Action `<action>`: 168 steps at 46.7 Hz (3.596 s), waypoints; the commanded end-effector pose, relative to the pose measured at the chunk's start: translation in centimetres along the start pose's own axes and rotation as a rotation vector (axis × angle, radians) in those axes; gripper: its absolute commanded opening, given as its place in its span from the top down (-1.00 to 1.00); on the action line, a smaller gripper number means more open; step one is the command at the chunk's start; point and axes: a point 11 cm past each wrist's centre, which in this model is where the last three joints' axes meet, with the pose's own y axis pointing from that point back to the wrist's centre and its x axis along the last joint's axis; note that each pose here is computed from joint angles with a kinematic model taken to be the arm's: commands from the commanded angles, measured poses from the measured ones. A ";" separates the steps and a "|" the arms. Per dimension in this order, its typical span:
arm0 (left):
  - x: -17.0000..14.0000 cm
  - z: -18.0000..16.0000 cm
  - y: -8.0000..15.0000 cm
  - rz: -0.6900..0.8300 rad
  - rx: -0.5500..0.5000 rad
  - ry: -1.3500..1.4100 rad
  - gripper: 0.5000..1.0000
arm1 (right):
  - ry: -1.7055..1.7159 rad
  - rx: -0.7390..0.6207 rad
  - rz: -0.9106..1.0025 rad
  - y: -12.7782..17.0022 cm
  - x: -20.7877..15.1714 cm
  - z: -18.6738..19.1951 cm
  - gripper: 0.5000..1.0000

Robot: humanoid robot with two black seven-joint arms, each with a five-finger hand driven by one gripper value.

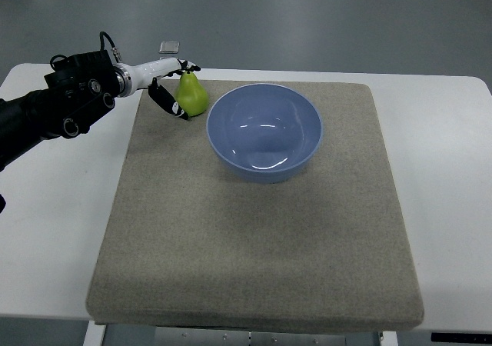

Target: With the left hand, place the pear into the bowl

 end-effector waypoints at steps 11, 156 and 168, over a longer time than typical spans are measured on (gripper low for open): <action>-0.1 0.1 0.0 -0.002 -0.004 0.002 -0.40 | 0.000 -0.001 0.000 0.0 0.0 0.1 -0.70; 3.7 11.7 5.1 -0.136 -0.463 0.352 -0.99 | 0.000 0.001 0.000 0.0 0.0 0.0 -0.70; 6.7 6.0 5.1 -0.031 -0.392 0.675 -0.99 | 0.000 -0.001 0.000 0.0 0.0 0.1 -0.70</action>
